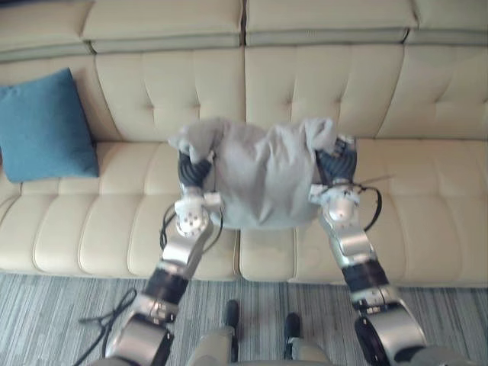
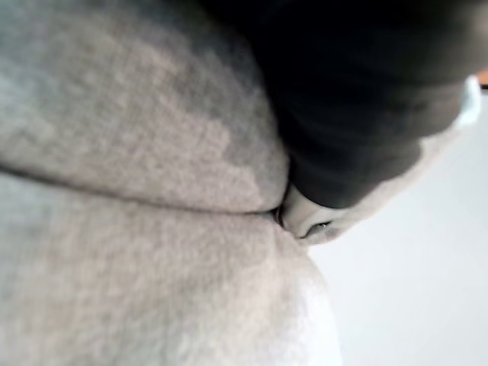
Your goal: Pick up cushions and gather them together orderly.
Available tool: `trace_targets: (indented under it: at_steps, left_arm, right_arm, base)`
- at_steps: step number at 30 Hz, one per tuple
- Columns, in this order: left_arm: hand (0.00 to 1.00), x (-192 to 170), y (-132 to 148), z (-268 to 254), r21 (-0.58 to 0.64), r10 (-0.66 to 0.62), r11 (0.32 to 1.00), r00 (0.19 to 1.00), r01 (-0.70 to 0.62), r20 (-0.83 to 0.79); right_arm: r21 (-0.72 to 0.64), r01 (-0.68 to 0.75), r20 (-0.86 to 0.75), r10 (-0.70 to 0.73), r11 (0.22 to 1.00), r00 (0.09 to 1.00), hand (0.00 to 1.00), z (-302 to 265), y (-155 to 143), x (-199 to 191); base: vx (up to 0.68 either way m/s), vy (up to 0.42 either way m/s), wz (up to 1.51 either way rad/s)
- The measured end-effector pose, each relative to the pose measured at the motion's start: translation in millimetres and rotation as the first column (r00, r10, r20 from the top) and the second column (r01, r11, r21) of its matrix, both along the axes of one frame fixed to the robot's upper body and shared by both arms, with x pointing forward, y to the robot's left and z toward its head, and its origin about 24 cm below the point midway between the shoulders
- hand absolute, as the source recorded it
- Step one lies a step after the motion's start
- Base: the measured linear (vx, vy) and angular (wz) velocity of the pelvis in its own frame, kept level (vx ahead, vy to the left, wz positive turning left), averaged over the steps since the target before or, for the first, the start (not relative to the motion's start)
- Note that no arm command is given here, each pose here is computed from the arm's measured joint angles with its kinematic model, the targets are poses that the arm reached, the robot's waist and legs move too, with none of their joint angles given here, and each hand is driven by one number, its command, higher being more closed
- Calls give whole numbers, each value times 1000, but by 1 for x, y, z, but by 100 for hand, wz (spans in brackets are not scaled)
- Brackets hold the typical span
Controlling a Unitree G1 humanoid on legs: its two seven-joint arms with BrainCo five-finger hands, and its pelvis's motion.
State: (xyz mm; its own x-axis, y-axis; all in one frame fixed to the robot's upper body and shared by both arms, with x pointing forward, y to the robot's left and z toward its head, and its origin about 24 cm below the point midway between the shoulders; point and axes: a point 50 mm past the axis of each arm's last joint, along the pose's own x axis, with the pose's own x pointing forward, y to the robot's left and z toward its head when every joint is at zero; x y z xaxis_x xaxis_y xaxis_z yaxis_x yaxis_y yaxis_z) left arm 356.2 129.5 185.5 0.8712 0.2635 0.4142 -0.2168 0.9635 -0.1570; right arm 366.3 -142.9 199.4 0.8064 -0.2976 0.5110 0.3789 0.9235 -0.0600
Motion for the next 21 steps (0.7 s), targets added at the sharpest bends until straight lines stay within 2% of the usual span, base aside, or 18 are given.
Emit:
trace_targets:
  at_steps: [4,11,12,13,17,21]
  left_arm:
    - [100,18,3,46,-28,36,999,996,-34,81]
    - [100,33,4,98,-59,86,995,985,-78,146]
    - [0,33,5,105,-69,91,994,983,-81,159]
    - [0,33,6,117,-88,99,993,978,-84,182]
    - [0,33,10,136,-138,124,986,971,-96,206]
    - [0,39,17,148,-176,119,981,974,-85,194]
  right_arm:
    - [-34,72,116,-67,997,991,100,51,0,11]
    - [20,135,216,-136,991,967,100,107,3,17]
    - [27,134,230,-136,991,964,100,113,4,16]
    - [33,128,258,-132,991,957,0,124,8,14]
    - [52,136,292,-145,989,945,0,141,5,13]
    - [101,141,243,-162,985,956,0,150,-21,19]
  base:
    - [-95,-21,3]
    - [-9,-19,6]
    - [11,-18,-5]
    - [25,-17,-7]
    - [49,-16,-2]
    - [69,-34,6]
